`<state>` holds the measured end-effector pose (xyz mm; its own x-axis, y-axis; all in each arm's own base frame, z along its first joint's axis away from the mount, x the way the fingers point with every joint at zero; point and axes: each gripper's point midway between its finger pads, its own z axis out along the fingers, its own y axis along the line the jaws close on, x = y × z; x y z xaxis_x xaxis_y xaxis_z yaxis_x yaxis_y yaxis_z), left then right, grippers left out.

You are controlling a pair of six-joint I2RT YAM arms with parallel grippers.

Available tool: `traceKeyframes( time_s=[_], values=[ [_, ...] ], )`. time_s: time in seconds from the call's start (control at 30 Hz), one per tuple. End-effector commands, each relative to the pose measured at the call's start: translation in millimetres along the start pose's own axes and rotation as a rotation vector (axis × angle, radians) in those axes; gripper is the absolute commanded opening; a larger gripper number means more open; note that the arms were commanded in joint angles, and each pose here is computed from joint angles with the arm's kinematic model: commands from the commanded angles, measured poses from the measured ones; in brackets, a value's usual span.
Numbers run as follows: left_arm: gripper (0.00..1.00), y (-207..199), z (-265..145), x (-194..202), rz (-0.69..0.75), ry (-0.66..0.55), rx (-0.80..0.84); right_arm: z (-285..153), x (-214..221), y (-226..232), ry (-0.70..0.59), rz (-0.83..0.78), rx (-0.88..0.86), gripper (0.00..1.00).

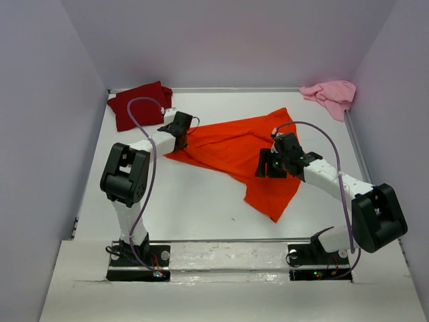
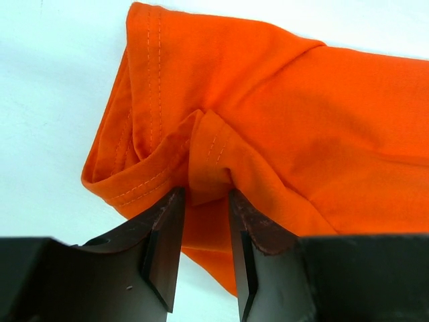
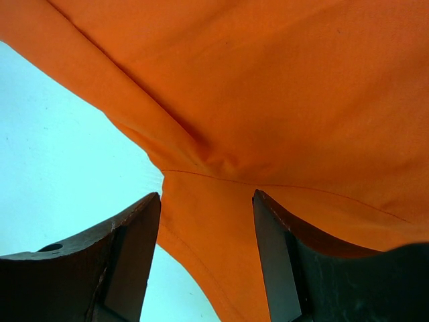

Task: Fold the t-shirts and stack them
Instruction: Fold the tshirt

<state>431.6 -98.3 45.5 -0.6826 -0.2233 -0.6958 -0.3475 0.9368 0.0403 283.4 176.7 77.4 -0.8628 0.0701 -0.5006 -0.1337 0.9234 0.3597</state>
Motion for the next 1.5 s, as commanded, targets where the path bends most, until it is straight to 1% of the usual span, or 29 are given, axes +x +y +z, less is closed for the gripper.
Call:
traceKeyframes(
  time_s=[0.0, 0.17, 0.37, 0.5, 0.53, 0.7, 0.83, 0.9, 0.93, 1.0, 1.03, 1.13, 1.2, 1.3, 1.37, 1.4, 1.43, 1.47],
  values=[
    [0.43, 3, -9, -20, -0.005, -0.062, -0.025, 0, -11, 4, -0.042, -0.013, -0.023, 0.63],
    [0.40, -2, 0, -14, -0.002, -0.051, -0.013, 0, -9, 4, -0.039, -0.014, -0.023, 0.63],
    [0.26, -4, 8, -14, 0.006, -0.041, -0.014, 0, -11, 5, -0.044, -0.015, -0.025, 0.63],
    [0.13, -4, 11, -14, 0.006, -0.040, -0.013, 0, -11, 4, -0.042, -0.016, -0.023, 0.63],
    [0.00, -5, 12, -13, 0.006, -0.037, -0.011, 0, -11, 4, -0.044, -0.016, -0.022, 0.63],
    [0.00, -4, 10, -13, -0.004, -0.045, 0.003, -1, -11, 4, -0.046, -0.014, -0.021, 0.63],
    [0.00, -6, -8, -25, -0.023, -0.073, 0.049, -1, -10, 4, -0.045, -0.015, -0.024, 0.63],
    [0.00, -8, -31, -41, -0.042, -0.111, 0.094, 0, -10, 4, -0.044, -0.014, -0.022, 0.63],
    [0.00, -8, -50, -54, -0.061, -0.142, 0.132, 0, -11, 4, -0.045, -0.014, -0.021, 0.63],
    [0.00, -8, -69, -62, -0.056, -0.163, 0.164, 1, -10, 4, -0.042, -0.013, -0.023, 0.63],
    [0.00, -7, -85, -69, -0.063, -0.177, 0.192, 2, -10, 4, -0.039, -0.011, -0.023, 0.63],
    [0.00, -3, -112, -75, -0.056, -0.194, 0.249, 1, -8, 7, -0.029, -0.008, -0.042, 0.63],
    [0.00, 2, -122, -77, -0.054, -0.207, 0.260, -2, -6, 11, -0.029, 0.001, -0.061, 0.63],
    [0.00, 5, -135, -78, -0.023, -0.220, 0.291, -13, 16, 23, -0.010, 0.010, -0.097, 0.63],
    [0.00, 7, -139, -79, -0.004, -0.224, 0.296, -21, 34, 27, 0.010, 0.009, -0.084, 0.62],
    [0.00, 7, -140, -78, 0.002, -0.223, 0.301, -27, 50, 32, 0.019, -0.015, -0.085, 0.62],
    [0.00, 5, -142, -78, 0.006, -0.222, 0.314, -30, 59, 36, 0.029, 0.001, -0.082, 0.61],
    [0.00, 4, -142, -78, 0.012, -0.221, 0.321, -33, 76, 29, 0.056, 0.000, -0.034, 0.61]
  ],
)
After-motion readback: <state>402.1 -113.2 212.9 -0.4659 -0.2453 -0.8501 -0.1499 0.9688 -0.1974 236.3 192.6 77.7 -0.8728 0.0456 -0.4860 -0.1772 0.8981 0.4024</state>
